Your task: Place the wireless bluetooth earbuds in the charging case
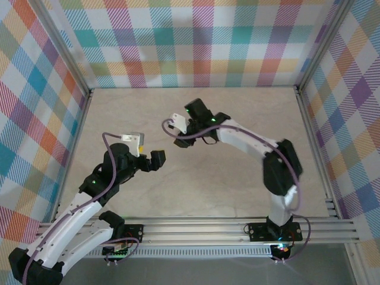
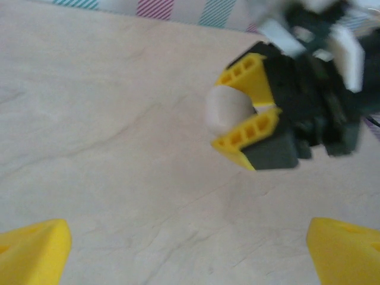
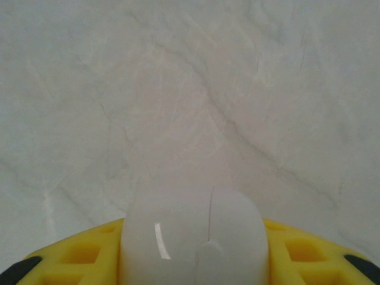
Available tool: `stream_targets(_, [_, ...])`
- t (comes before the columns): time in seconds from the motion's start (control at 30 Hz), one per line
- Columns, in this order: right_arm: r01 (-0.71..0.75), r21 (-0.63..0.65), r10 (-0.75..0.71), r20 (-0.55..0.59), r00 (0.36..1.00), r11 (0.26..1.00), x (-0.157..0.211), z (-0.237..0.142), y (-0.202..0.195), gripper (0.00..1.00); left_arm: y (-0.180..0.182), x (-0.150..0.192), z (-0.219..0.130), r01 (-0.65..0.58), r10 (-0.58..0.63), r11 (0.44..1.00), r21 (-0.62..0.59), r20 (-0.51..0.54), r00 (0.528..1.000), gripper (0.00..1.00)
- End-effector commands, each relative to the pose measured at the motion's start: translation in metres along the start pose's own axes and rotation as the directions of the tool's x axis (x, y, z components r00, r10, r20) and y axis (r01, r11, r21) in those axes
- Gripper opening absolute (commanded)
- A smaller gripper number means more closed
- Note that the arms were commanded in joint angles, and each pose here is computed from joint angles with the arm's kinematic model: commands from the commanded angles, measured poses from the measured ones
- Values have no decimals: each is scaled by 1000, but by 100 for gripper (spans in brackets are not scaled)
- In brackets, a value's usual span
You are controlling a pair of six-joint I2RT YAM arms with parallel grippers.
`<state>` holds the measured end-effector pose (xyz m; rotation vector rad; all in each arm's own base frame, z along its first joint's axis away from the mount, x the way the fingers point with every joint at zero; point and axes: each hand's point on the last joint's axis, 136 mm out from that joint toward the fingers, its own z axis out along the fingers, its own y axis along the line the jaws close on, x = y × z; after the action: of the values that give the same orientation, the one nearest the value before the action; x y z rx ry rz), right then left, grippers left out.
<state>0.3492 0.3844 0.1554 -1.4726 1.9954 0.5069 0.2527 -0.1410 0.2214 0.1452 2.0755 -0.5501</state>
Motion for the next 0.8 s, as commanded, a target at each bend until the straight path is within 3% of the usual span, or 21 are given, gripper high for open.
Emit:
stream_targets(0.0, [-131,-88,117,-151,982,987,23,34,0,32,23,14,-3,-3,0,994,-109,-33,999,100])
stream_targets(0.23, [-200,-58,177,-278,944,978,39,99,-28,34,38,38,-4,55,-71,984,-169,-85,994,100])
stream_targets(0.5, [-184,-20,167,-331,929,983,60,129,-43,39,43,44,-7,58,-69,982,-178,-61,996,100])
stream_targets(0.67, [-193,-25,173,-345,923,981,64,128,-40,60,47,47,-9,44,-58,981,-191,-65,996,100])
stream_targets(0.77, [-189,-5,177,-333,926,982,57,119,-43,65,47,47,-10,33,-47,981,-190,-66,997,100])
